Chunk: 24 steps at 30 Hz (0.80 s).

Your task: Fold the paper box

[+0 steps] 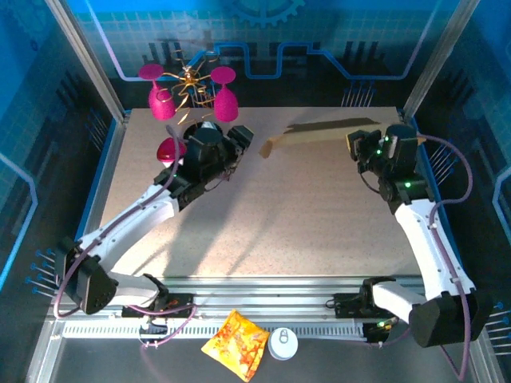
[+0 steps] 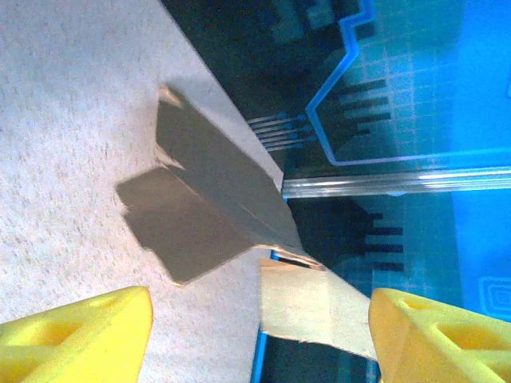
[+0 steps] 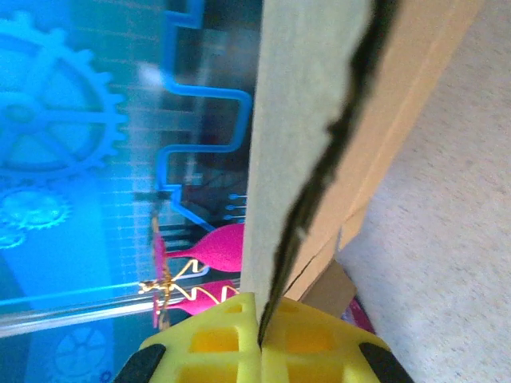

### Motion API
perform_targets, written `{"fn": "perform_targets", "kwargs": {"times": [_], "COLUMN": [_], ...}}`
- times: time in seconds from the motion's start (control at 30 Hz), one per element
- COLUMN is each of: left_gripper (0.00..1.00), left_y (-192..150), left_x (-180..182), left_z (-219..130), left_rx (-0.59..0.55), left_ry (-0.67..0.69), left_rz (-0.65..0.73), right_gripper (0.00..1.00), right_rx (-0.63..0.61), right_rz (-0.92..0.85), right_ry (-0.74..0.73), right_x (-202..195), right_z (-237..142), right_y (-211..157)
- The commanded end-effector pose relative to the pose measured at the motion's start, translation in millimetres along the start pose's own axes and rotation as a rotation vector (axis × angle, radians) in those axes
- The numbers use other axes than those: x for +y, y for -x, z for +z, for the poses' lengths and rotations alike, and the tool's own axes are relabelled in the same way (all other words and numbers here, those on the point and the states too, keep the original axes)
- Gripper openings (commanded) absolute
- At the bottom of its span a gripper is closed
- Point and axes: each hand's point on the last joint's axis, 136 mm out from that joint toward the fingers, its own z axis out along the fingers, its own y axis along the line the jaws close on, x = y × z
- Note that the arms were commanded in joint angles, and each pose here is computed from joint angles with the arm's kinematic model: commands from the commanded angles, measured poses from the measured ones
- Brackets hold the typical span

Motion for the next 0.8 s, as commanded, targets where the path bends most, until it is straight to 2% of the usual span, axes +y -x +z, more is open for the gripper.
{"fn": "perform_targets", "kwargs": {"times": [0.0,0.33,0.43,0.57,0.67,0.77], "left_gripper": [0.73,0.73,0.73,0.72,0.72,0.72], "left_y": [21,72,87,101,105,102], "left_x": [-6,-32,-33,-28,-19,-11], "left_z": [-21,-67,-82,-99,-105,-104], "left_rx": [-0.067,-0.242,-0.284,-0.321,-0.326,-0.307], "left_ry": [0.048,0.034,0.047,0.075,0.096,0.114], "left_rz": [0.162,0.250,0.256,0.252,0.240,0.230], "right_gripper": [0.00,0.00,0.00,0.00,0.00,0.00], "right_rx": [-0.008,-0.005,0.006,0.020,0.042,0.070], "right_rz": [-0.113,-0.137,-0.066,0.019,0.132,0.219], "right_ry": [0.079,0.230,0.227,0.148,0.060,0.038], "right_x": [39,110,118,114,97,90], "right_z": [-12,-72,-100,-126,-113,-62], "right_y": [5,2,-3,-9,-10,-6]}}
